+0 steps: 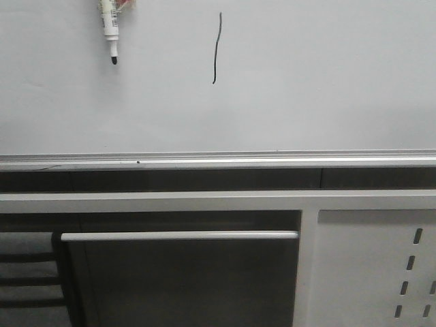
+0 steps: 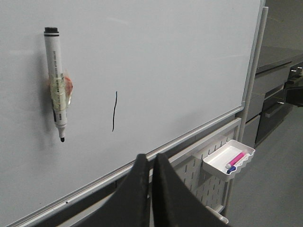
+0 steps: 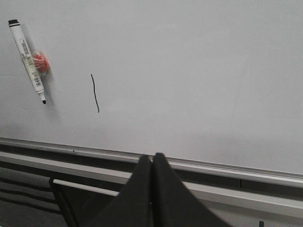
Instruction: Write number 1 on whiteboard
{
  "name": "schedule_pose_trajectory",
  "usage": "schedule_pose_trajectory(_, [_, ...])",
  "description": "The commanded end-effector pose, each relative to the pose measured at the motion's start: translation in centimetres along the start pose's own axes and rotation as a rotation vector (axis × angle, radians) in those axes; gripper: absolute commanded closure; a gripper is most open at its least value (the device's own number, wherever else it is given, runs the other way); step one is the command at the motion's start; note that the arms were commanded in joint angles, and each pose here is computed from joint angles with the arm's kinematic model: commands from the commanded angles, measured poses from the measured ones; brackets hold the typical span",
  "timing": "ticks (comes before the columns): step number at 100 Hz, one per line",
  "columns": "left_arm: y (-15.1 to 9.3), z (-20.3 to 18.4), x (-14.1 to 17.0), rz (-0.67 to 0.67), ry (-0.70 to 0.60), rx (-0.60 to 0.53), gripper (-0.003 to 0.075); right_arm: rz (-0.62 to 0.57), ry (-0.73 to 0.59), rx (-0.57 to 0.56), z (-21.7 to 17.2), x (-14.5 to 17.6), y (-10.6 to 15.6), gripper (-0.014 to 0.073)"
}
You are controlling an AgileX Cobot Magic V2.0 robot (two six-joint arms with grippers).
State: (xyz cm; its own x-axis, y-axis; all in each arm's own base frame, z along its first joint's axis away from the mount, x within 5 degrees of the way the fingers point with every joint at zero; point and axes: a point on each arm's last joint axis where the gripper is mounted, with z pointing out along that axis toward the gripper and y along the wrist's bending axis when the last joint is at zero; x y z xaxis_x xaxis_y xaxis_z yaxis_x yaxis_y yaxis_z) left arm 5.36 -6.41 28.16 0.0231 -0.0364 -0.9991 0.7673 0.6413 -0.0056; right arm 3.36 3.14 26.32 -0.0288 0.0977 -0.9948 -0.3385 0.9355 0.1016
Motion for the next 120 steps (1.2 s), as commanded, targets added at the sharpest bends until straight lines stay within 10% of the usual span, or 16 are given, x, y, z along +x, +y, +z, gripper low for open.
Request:
schedule_pose_trajectory(1, [0.3,0.0,-1.1,-0.009,-0.046,-0.03,0.0741,0.008,-0.056,0.026,-0.1,-1.1,-0.1,0.066])
schedule_pose_trajectory(50, [0.3,0.0,-0.9,0.064,-0.04,-0.038,0.0741,0.008,-0.056,0.026,-0.1,-1.1,-0.1,0.066])
schedule_pose_trajectory(120, [3.5,-4.4,7.2,0.026,-0.13,-0.673,0.0741,0.008,-0.056,0.026,-0.1,-1.1,-0.1,0.066])
